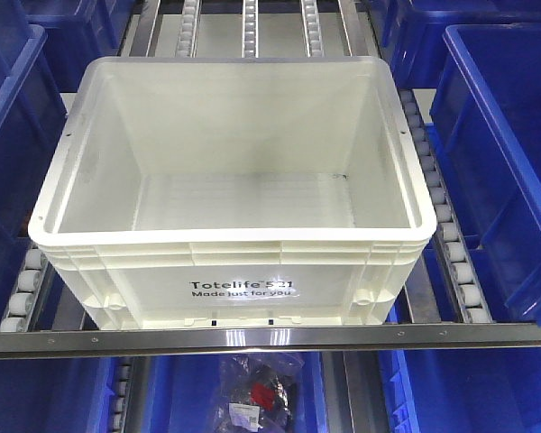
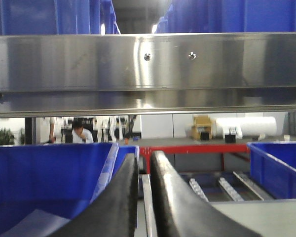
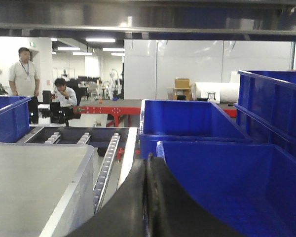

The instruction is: Move bin from left to right shelf

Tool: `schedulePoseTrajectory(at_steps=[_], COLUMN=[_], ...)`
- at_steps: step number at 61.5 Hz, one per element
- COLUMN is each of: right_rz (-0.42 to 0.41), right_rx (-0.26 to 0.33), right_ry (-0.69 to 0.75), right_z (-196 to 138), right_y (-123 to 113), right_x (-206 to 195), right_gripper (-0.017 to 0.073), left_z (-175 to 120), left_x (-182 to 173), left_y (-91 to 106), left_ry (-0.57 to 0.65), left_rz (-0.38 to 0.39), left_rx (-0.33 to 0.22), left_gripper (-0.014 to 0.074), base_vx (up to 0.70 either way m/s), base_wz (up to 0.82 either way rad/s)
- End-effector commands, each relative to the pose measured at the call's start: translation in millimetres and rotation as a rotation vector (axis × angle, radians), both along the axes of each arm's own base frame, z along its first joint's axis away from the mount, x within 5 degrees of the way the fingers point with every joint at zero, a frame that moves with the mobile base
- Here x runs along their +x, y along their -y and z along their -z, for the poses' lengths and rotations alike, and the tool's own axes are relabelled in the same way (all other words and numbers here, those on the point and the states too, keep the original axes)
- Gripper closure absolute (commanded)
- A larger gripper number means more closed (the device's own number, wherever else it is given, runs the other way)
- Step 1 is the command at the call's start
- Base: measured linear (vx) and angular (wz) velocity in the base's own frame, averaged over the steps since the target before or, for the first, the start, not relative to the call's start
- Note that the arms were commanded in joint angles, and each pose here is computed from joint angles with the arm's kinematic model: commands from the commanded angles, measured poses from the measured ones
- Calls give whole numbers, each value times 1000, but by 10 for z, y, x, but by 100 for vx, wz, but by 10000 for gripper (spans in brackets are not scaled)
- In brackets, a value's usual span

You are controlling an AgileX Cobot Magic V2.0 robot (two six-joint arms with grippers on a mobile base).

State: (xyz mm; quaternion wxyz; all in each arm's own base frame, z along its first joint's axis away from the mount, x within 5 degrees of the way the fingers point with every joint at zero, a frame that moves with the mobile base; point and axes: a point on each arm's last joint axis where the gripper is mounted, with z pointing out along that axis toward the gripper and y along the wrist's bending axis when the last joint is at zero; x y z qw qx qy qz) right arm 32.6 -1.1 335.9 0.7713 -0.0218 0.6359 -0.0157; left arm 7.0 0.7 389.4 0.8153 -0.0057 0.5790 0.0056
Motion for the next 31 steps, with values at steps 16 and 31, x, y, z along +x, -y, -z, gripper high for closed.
schedulePoseTrajectory(at_steps=[16,31], right_rz=[25,33], right_rx=[-15,-22], right_ry=[-304,-517], right_z=[-316,-121], right_y=[4,-1], right_x=[456,754], right_gripper=[568,568], left_z=[-211,-37], left_x=[456,646], left_y=[-13,-12], left_ry=[-421,-613], left_rz=[-8,-6], left_rx=[-21,-32], left_gripper=[537,537], base_vx=[0,0], base_wz=[0,0])
